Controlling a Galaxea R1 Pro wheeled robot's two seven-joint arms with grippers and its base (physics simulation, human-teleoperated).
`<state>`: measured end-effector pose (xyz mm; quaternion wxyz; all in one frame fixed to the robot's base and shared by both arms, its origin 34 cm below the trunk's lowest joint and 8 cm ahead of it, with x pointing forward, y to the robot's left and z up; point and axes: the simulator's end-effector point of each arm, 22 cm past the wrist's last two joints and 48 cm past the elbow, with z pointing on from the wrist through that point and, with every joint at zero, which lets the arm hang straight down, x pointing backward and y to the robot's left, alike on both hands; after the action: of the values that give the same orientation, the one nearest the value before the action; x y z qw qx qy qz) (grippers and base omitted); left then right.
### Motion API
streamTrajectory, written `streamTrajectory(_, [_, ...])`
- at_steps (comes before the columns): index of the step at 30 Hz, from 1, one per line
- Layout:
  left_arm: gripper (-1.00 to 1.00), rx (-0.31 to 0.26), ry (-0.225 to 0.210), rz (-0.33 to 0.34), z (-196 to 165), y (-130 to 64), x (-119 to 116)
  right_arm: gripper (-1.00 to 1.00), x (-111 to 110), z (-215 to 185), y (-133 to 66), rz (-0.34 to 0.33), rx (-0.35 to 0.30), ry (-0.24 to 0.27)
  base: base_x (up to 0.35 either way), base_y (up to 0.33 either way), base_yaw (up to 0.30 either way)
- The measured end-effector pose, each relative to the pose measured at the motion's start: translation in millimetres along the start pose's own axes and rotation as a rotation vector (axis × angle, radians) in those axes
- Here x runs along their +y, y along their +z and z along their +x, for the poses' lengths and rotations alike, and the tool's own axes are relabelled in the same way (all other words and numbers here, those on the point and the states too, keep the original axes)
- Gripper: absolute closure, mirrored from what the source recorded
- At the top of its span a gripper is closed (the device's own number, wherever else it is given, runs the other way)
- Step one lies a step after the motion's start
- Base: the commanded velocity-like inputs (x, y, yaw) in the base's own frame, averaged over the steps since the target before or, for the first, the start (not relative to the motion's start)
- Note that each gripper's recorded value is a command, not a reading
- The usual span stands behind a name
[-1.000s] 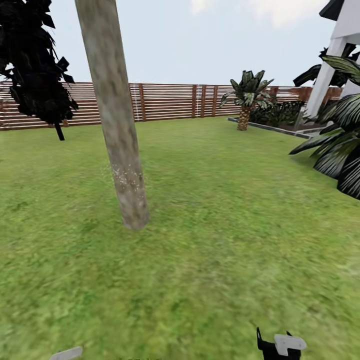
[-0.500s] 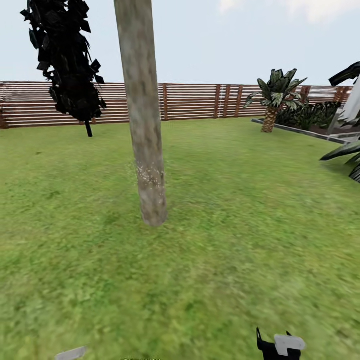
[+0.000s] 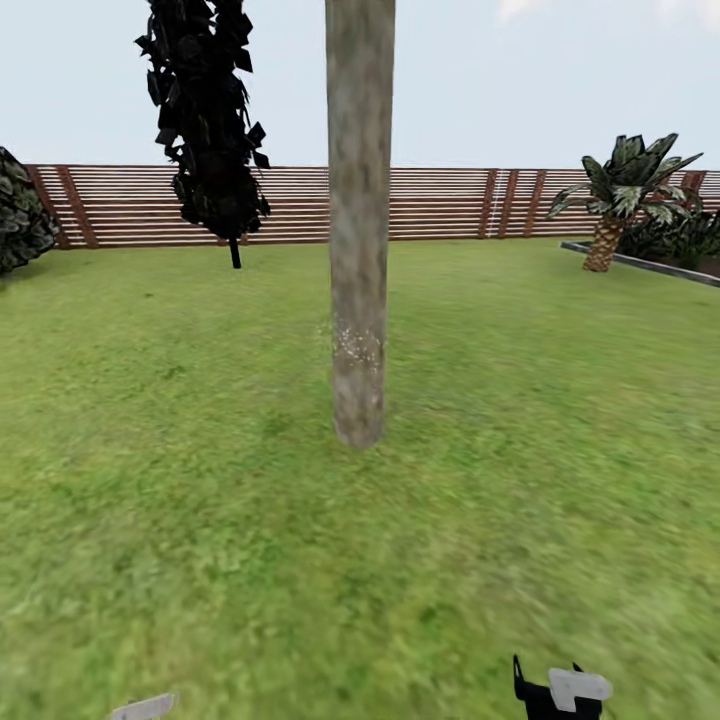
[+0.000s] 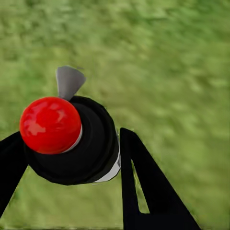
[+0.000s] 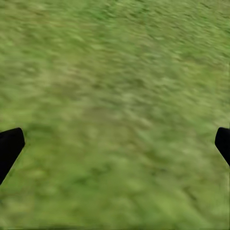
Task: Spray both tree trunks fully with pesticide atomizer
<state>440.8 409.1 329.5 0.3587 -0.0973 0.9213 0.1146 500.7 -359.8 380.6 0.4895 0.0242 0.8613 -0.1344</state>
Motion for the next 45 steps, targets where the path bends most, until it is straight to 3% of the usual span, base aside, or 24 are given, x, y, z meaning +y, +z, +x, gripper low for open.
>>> streamTrajectory(25, [1.0, 0.0, -0.004, -0.003, 0.3, 0.0, 0.7, -1.0, 0.0, 0.1, 0.1, 0.0, 0.0, 0.0, -0.197, 0.265, 0.279])
streamTrajectory(45, [1.0, 0.002, -0.003, -0.002, 0.6, -0.3, 0.7, -1.0, -0.2, -0.3, -0.1, 0.0, -0.001, 0.0, -0.007, 0.011, 0.279])
